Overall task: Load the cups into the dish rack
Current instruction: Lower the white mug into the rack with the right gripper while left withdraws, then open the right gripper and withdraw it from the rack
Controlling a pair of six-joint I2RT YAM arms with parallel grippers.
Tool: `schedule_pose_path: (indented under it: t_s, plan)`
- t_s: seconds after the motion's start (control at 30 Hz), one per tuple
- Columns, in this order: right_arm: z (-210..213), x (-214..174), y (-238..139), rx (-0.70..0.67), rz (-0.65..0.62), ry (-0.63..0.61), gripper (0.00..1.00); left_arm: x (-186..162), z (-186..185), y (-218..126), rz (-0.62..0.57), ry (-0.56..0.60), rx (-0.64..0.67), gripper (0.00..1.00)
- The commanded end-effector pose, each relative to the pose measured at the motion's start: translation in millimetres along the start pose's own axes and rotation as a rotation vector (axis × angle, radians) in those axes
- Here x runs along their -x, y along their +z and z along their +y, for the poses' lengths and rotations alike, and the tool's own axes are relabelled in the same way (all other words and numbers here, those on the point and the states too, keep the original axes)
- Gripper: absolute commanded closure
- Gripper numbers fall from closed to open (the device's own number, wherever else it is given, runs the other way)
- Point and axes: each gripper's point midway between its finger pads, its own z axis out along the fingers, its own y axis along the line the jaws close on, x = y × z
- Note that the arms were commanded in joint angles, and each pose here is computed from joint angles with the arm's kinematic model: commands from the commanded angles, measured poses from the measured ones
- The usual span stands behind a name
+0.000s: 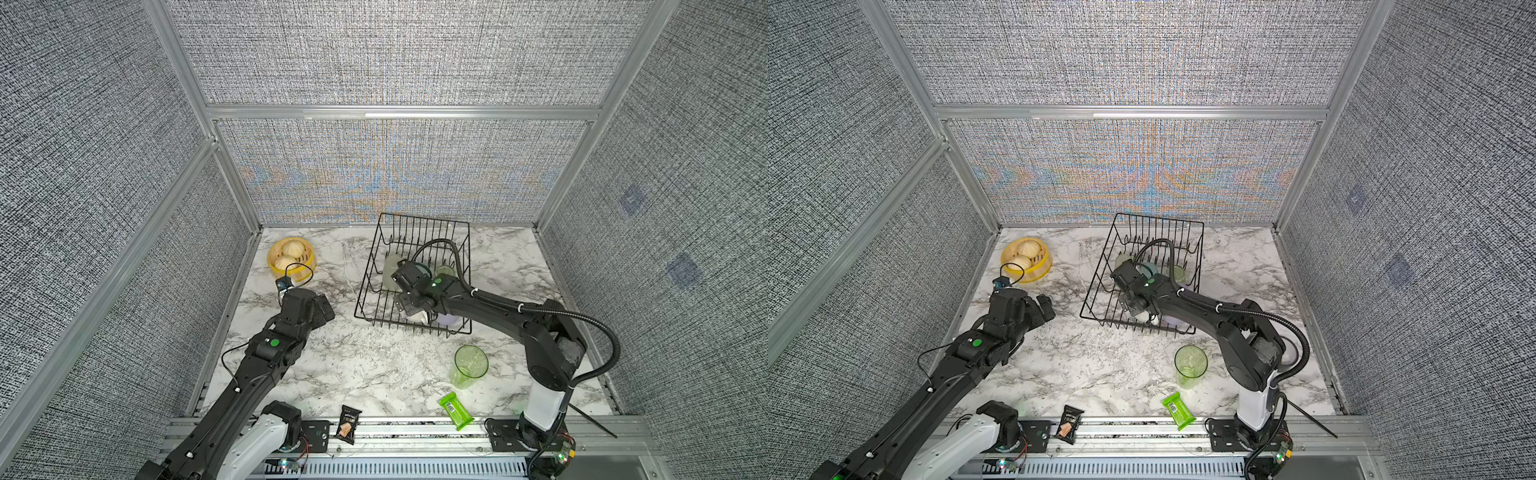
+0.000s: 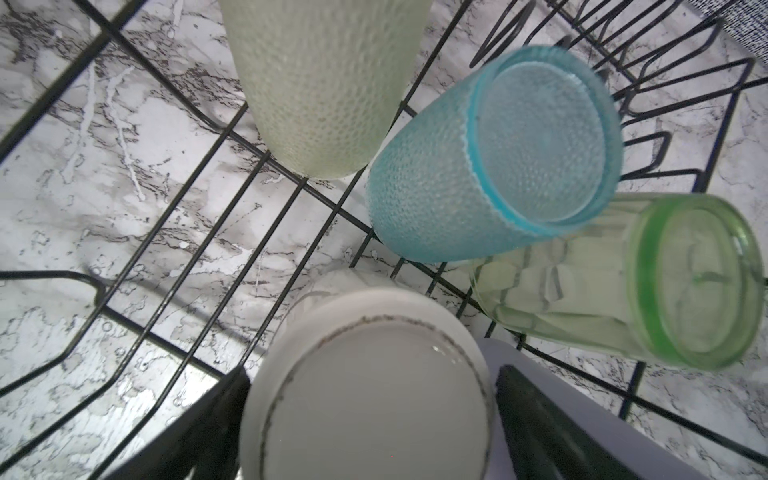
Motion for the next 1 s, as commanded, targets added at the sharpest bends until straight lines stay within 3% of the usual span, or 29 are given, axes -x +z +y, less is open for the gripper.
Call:
schedule_pose_path:
  t_s: [0.0,0.37,0.5,0.63,0.8,0.97]
  plan:
    - [-1.8,3.3,-9.9,-0.003,-0.008,0.002,0.08,0.0,-0.4,-1.7,0.001,0.003,-0.005,0.0]
    - [-15.0,18.0,-77.6,0.061,-0.103,0.039,0.07,9.1,-12.2,-13.6,-0.019,0.016,-0.075,0.0]
    - [-36.0,17.2,-110.8,0.06,-0.175,0.062,0.06,9.5,-55.4,-22.2,-0.002,0.122,-0.306,0.01]
    - [-64.3,11.5,-137.8,0.008,-0.272,0.065,0.01,-2.8,-97.6,-32.5,0.091,0.18,-0.532,0.01]
    - [-99.0,-4.3,-156.2,-0.031,-0.433,0.122,0.01,-14.0,-124.7,-45.1,0.164,0.243,-0.64,0.01]
    - [-140.8,-30.5,-155.6,-0.022,-0.514,0.317,0.01,-29.2,-154.7,-64.9,0.185,0.367,-0.708,0.01]
